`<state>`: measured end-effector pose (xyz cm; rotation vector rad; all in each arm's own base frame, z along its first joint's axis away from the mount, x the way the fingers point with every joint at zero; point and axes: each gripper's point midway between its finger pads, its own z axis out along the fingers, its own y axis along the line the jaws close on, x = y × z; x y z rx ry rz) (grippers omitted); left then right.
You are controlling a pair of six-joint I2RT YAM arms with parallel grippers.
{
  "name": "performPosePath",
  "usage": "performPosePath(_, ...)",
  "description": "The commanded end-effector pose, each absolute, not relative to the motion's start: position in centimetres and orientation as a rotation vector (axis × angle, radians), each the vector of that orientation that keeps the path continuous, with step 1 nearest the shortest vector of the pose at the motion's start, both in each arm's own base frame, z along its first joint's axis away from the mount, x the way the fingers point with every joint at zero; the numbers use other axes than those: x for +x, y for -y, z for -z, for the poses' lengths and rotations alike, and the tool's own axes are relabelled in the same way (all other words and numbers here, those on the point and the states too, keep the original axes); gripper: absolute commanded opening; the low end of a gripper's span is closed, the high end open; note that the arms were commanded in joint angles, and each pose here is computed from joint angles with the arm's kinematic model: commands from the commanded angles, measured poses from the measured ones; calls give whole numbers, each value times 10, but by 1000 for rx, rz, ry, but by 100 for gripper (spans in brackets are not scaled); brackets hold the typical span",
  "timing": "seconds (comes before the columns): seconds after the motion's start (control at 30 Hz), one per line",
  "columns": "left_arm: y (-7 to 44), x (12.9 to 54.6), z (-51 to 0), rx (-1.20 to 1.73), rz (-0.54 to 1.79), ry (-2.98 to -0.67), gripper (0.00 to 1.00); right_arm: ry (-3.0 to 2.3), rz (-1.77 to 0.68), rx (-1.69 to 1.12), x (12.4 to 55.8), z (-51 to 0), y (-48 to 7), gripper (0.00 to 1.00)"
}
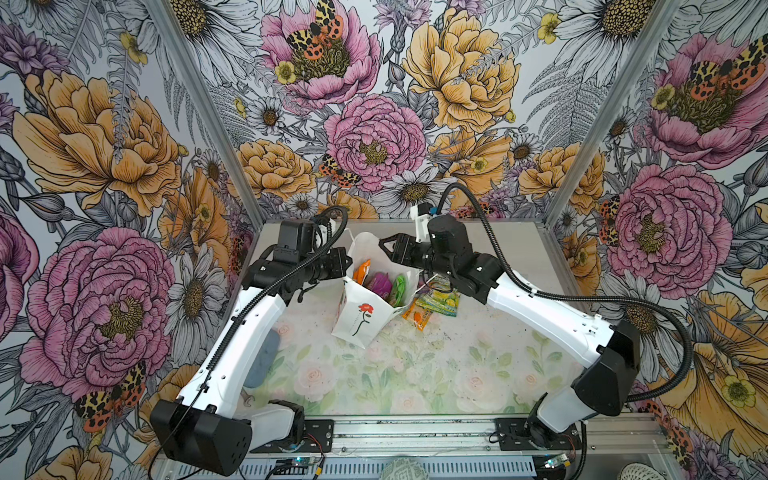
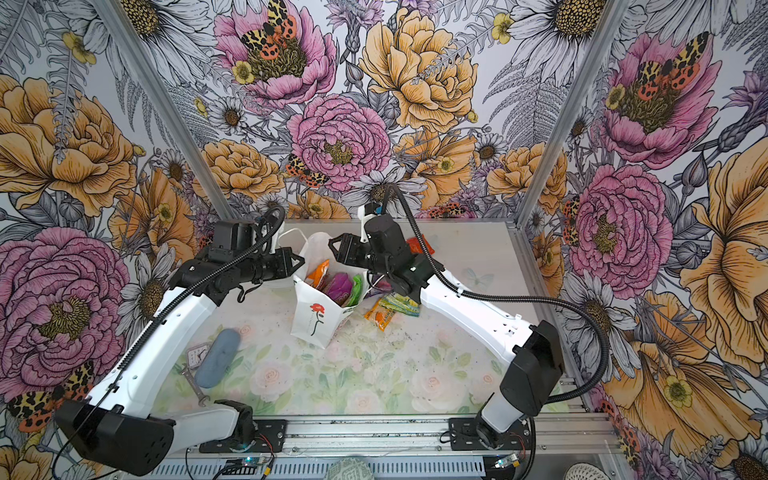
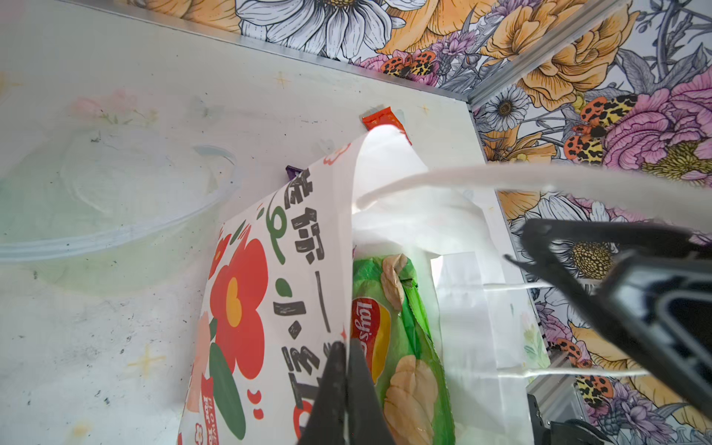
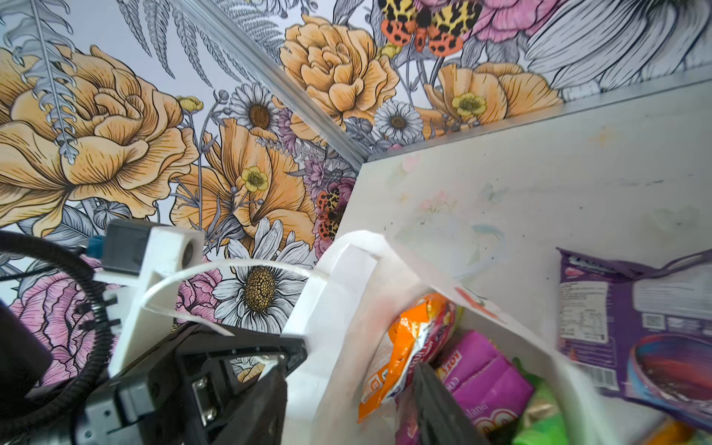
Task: Place the snacks into the paper bag
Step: 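Raise the right gripper out of the bag toward the Fox's Spring Tea bag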
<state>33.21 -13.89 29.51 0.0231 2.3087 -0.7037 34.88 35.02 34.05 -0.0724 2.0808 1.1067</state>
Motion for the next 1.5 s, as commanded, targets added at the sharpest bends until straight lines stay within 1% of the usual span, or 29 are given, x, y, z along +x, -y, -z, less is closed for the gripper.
performPosePath(0.0, 136, 349, -334, 18, 729, -2144, 0, -2040, -1094, -157, 336, -353, -335, 55)
performPosePath(0.2, 128, 351, -334, -4, 705, -2140, 0, -1948, -1011, -162, 321, -375, -297, 55)
performPosePath(0.37, 126, 353, -332, -18, 714, -2146, 0, -1901, -833, -55, 317, -368, -246, 54)
performPosePath(0.5, 122, 354, -333, -30, 706, -2141, 0, -1921, -683, 131, 319, -337, -200, 54)
performPosePath(0.57, 121, 354, -333, -38, 704, -2138, 0, -1967, -619, 224, 321, -309, -182, 54)
performPosePath(0.67, 120, 354, -334, -40, 707, -2136, 0, -2032, -588, 323, 323, -274, -165, 54)
performPosePath(0.77, 120, 354, -334, -40, 707, -2134, 0, -2060, -561, 392, 325, -252, -152, 54)
performPosePath(0.9, 120, 355, -334, -42, 712, -2135, 0, -2127, -508, 373, 341, -230, -142, 56)
performPosePath(1.0, 119, 354, -336, -41, 709, -2129, 0, -2224, -556, 398, 354, -204, -140, 57)
performPosePath(1.07, 118, 353, -337, -42, 707, -2126, 0, -2274, -519, 342, 365, -190, -144, 57)
performPosePath(1.23, 120, 353, -338, -38, 721, -2125, 0, -2407, -307, 174, 397, -163, -146, 59)
performPosePath(1.37, 119, 352, -338, -38, 717, -2122, 0, -2446, -236, 90, 418, -148, -153, 60)
performPosePath(1.47, 119, 352, -339, -38, 719, -2120, 0, -2485, -235, 28, 433, -134, -164, 60)
